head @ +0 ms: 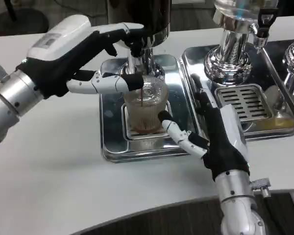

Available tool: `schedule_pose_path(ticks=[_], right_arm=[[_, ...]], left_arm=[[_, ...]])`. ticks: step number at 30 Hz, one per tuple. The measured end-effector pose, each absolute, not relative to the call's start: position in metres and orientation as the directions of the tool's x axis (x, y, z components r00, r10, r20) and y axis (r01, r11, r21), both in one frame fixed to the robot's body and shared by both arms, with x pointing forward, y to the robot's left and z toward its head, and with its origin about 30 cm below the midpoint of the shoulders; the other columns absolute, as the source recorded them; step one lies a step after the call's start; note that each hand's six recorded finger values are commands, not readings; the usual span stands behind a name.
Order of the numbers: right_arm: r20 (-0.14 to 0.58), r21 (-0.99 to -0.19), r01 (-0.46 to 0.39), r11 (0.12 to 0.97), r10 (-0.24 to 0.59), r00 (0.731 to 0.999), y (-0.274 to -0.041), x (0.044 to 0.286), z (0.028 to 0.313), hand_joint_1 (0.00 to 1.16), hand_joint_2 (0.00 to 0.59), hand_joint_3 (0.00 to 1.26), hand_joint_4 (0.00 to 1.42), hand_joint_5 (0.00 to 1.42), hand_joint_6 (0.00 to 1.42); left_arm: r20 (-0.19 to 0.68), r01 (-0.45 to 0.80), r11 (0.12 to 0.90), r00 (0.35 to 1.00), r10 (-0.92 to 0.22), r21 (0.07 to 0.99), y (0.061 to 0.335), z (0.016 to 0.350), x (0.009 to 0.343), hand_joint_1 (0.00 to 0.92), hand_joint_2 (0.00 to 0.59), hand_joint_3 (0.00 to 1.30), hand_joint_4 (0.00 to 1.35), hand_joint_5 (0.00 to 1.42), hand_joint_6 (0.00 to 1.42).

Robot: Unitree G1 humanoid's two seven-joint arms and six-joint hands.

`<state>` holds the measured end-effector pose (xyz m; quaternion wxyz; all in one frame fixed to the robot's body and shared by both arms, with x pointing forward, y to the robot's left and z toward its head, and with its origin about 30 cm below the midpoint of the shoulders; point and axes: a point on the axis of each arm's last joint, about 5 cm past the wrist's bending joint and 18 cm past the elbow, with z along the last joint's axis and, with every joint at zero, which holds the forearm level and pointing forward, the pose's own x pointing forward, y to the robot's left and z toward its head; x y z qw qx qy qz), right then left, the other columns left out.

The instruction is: Grasp the cup under the faucet to collect the drink, then remove the cup.

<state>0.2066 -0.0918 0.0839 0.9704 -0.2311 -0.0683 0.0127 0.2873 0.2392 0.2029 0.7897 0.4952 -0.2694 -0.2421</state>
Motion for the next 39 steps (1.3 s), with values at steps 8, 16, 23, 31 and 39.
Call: schedule_pose_path(ticks=[8, 16, 23, 31, 39], right_arm=[[0.117, -0.459, -0.010, 0.888, 0.071, 0.991, -0.089, 0.212, 0.083, 0.54, 0.220, 0.00, 0.00, 0.07, 0.17], [0.087, -0.456, -0.032, 0.889, 0.081, 0.993, -0.084, 0.216, 0.079, 0.54, 0.208, 0.00, 0.00, 0.06, 0.15], [0.084, -0.452, -0.048, 0.891, 0.096, 0.992, -0.081, 0.220, 0.078, 0.54, 0.192, 0.00, 0.00, 0.05, 0.16], [0.093, -0.425, -0.079, 0.902, 0.131, 0.987, -0.078, 0.225, 0.078, 0.55, 0.180, 0.00, 0.00, 0.05, 0.17], [0.085, -0.406, -0.129, 0.905, 0.177, 0.980, -0.077, 0.229, 0.075, 0.55, 0.177, 0.00, 0.00, 0.05, 0.18]], left_arm=[[0.185, 0.120, 0.399, 0.741, -0.645, 0.909, 0.239, 0.203, 0.287, 0.000, 0.058, 0.24, 0.25, 0.26, 0.49], [0.183, 0.124, 0.399, 0.740, -0.647, 0.908, 0.239, 0.203, 0.287, 0.000, 0.059, 0.24, 0.25, 0.26, 0.49], [0.184, 0.127, 0.403, 0.740, -0.647, 0.906, 0.239, 0.203, 0.287, 0.000, 0.061, 0.24, 0.25, 0.26, 0.49], [0.184, 0.137, 0.416, 0.743, -0.643, 0.899, 0.239, 0.202, 0.285, 0.000, 0.069, 0.25, 0.25, 0.26, 0.50], [0.181, 0.139, 0.414, 0.744, -0.643, 0.900, 0.239, 0.203, 0.285, 0.000, 0.069, 0.25, 0.25, 0.26, 0.50]])
